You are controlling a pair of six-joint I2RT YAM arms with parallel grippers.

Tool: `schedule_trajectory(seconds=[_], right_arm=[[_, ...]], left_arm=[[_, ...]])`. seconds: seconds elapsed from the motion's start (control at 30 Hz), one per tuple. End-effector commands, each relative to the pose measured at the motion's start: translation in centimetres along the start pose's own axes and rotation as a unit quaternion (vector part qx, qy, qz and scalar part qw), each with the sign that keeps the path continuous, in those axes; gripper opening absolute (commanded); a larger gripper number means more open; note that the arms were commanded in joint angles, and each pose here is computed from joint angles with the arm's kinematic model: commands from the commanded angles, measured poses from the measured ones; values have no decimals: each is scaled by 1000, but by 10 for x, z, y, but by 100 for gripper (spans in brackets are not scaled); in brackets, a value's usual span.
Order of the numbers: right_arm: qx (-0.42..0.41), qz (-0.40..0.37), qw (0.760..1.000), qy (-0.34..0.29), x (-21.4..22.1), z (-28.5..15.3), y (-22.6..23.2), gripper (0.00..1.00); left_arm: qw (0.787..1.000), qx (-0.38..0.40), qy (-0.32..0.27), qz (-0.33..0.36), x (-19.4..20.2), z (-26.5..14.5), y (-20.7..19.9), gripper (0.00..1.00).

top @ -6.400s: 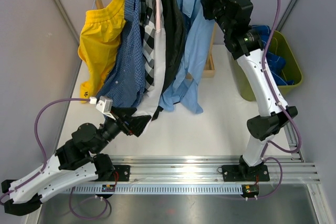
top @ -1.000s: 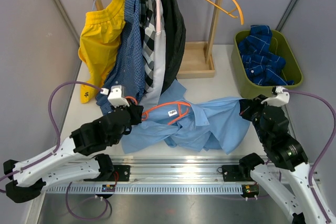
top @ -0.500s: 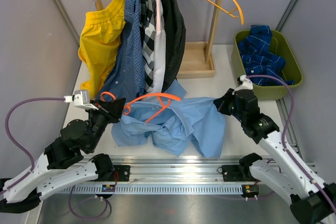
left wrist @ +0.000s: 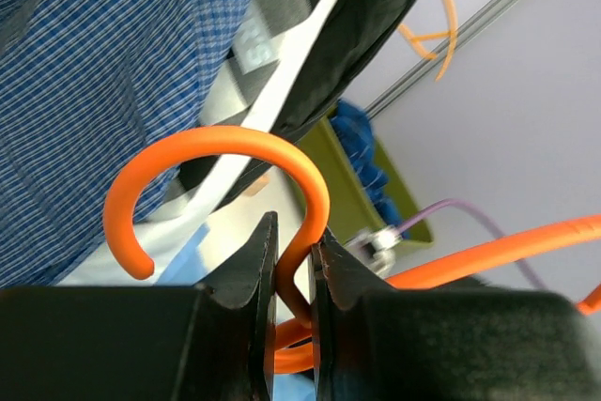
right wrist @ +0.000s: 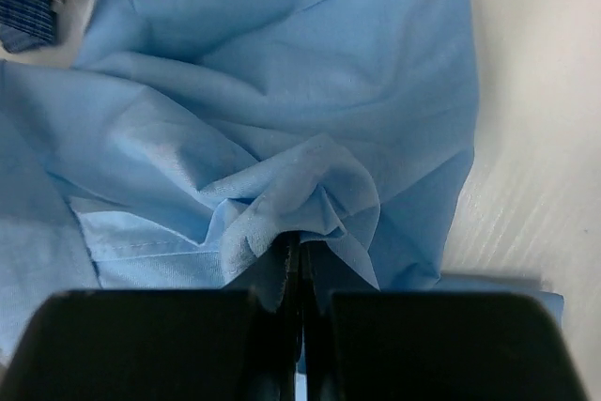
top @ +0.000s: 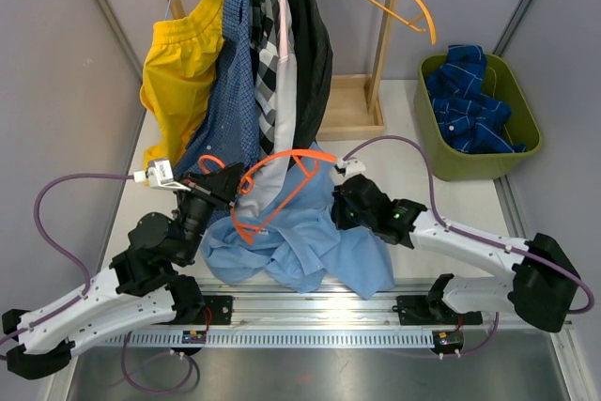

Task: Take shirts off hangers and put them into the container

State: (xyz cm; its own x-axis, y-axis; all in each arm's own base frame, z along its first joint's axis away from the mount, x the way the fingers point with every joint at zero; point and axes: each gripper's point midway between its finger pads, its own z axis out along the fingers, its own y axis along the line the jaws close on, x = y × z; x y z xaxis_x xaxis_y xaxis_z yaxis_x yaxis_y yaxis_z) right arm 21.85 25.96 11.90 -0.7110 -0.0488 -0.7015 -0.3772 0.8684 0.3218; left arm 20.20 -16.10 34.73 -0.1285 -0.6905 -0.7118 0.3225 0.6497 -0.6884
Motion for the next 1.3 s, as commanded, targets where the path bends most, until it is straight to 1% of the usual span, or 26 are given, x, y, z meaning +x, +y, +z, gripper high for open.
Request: schedule_trajectory(seconds=[0.0, 0.07, 0.17, 0.2, 0.27, 0.3, 0.33, 0.37, 0.4, 0.43, 0.47, 0.5, 0.53, 0.57, 0.6, 0.63, 0.77, 0.87, 0.9, 0.97, 1.0, 1.03, 1.07, 1.17, 1.2, 1.27], right_arm=[[15, -22, 999, -41, -26, 5, 16, 0], [40, -34, 998, -26, -19, 12, 9, 0], [109, -50, 993, -3, -14, 7, -14, 0], [131, -52, 990, -14, -21, 4, -21, 0], [145, -61, 987, -15, -23, -6, -27, 0], [143, -64, 987, -18, -25, -10, -27, 2], [137, -63, 988, -26, -31, -17, -25, 12], [132, -73, 988, -25, -32, -21, -24, 58], [111, -77, 991, -23, -33, -24, -17, 71], [92, -76, 992, -35, -40, -34, -11, 83], [82, -85, 992, -39, -43, -40, -9, 99], [70, -86, 993, -48, -48, -48, -5, 99], [59, -85, 992, -70, -59, -63, -2, 99], [61, -90, 991, -76, -62, -72, -5, 100], [71, -86, 989, -99, -73, -83, -8, 99], [70, -82, 987, -122, -83, -100, -10, 99], [65, -100, 978, -170, -105, -142, -14, 100], [-4, -108, 974, -200, -115, -166, 7, 99], [-51, -111, 972, -203, -113, -174, 21, 99], [-114, -115, 964, -210, -113, -182, 42, 100], [-166, -123, 958, -200, -106, -187, 60, 99], [-190, -125, 954, -197, -104, -189, 68, 99], [-258, -137, 939, -178, -93, -195, 91, 100], [-342, -143, 917, -149, -79, -196, 120, 100], [-373, -150, 908, -121, -68, -193, 130, 99], [-389, -152, 903, -98, -61, -190, 135, 99]], left_arm=[[992, 49, -73, -92, -45, 2, -33, 0], [993, 49, -71, -86, -44, 2, -35, 0], [998, 21, -44, -48, -37, 6, -29, 0], [999, 11, -27, -17, -35, 5, -27, 0], [1000, -2, 8, 25, -21, 6, -22, 0], [998, -6, 29, 58, -13, 4, -17, 0], [996, 8, 45, 72, -10, 2, -21, 0], [994, 12, 58, 88, -5, 1, -20, 0], [990, 11, 75, 119, 0, -2, -15, 0], [987, 20, 85, 134, -1, -5, -18, 0], [984, 17, 91, 150, -2, -7, -16, 0], [976, 5, 111, 188, 3, -10, -5, 0], [973, 1, 111, 200, -5, -12, -7, 0], [970, -4, 117, 213, -6, -14, -3, 0], [962, -13, 131, 239, -3, -17, 5, 0], [959, -13, 136, 248, -4, -18, 6, 0], [945, -8, 155, 288, -2, -21, 10, 0], [936, 8, 181, 303, 17, -18, 10, 0], [934, 22, 193, 301, 25, -16, 5, 0], [928, 30, 212, 304, 39, -11, 1, 0], [926, 40, 221, 302, 45, -10, -2, 0], [925, 43, 226, 302, 48, -8, -4, 0], [923, 44, 231, 304, 54, -4, -5, 0], [922, 58, 237, 299, 60, 1, -13, 0], [922, 65, 240, 297, 62, 1, -17, 0], [923, 72, 237, 294, 60, 3, -22, 0]])
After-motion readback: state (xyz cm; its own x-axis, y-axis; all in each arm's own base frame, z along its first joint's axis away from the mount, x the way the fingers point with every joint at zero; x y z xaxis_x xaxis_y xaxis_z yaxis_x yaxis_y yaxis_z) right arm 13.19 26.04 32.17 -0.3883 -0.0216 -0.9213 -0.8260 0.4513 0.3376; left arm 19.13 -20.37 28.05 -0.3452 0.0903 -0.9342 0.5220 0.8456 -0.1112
